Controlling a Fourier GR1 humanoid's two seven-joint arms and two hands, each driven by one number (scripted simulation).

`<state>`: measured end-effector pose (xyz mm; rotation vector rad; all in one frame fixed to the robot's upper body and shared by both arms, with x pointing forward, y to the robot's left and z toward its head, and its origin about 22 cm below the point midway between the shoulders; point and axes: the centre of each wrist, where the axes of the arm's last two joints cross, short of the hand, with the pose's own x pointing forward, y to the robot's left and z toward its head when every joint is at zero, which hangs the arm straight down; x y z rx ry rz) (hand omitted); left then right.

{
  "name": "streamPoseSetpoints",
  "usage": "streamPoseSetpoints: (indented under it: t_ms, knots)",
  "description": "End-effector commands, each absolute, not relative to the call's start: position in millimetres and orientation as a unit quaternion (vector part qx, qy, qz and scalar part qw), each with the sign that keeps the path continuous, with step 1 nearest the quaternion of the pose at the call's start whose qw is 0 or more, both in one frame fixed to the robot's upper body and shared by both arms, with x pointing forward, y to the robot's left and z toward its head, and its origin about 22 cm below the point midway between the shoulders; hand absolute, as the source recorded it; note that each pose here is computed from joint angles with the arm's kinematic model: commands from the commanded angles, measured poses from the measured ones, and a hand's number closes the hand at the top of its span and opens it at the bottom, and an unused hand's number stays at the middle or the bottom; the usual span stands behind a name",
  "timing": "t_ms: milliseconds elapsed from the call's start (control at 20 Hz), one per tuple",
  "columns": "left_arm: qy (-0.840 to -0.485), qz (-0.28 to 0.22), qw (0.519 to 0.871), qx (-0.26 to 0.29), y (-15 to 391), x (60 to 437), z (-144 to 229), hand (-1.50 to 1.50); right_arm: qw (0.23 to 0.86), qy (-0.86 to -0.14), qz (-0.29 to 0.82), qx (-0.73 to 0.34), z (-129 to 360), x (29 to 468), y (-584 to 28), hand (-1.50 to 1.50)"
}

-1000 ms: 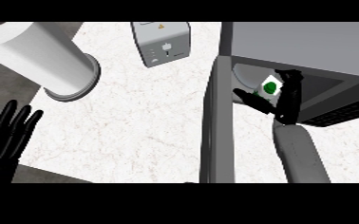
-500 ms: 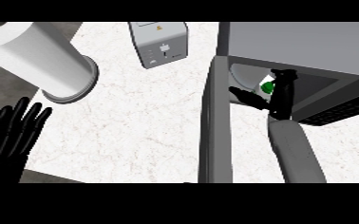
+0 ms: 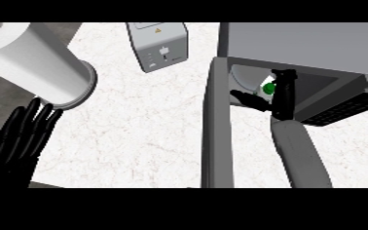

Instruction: Pick up the milk, place it into the microwave and close the microwave

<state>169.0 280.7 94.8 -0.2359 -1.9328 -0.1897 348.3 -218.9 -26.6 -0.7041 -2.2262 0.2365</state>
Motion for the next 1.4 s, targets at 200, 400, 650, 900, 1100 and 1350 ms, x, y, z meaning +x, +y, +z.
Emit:
streamPoseSetpoints:
  t_ms: [200,400,650,900,1100,1350]
  knots:
    - [-0.822,-0.076,0.556,-0.095,273,172,95,-1.5,0.53,-0.815,0.054,-0.227,-19,376,-230,-1.5]
    - [-0.817,-0.082,0.563,-0.095,267,172,94,-1.5,0.545,-0.813,0.043,-0.201,-27,372,-223,-1.5]
    - [-0.802,-0.092,0.578,-0.119,262,176,80,-1.5,0.552,-0.819,0.048,-0.148,-34,369,-214,-1.5]
    - [-0.787,-0.111,0.592,-0.135,252,177,72,-1.5,0.567,-0.818,0.032,-0.092,-44,361,-205,-1.5]
    - [-0.783,-0.143,0.585,-0.152,245,185,74,-1.5,0.575,-0.815,0.029,-0.068,-54,355,-213,-1.5]
    - [-0.757,-0.195,0.596,-0.183,230,198,64,1.5,0.579,-0.813,0.028,-0.048,-63,344,-218,-1.5]
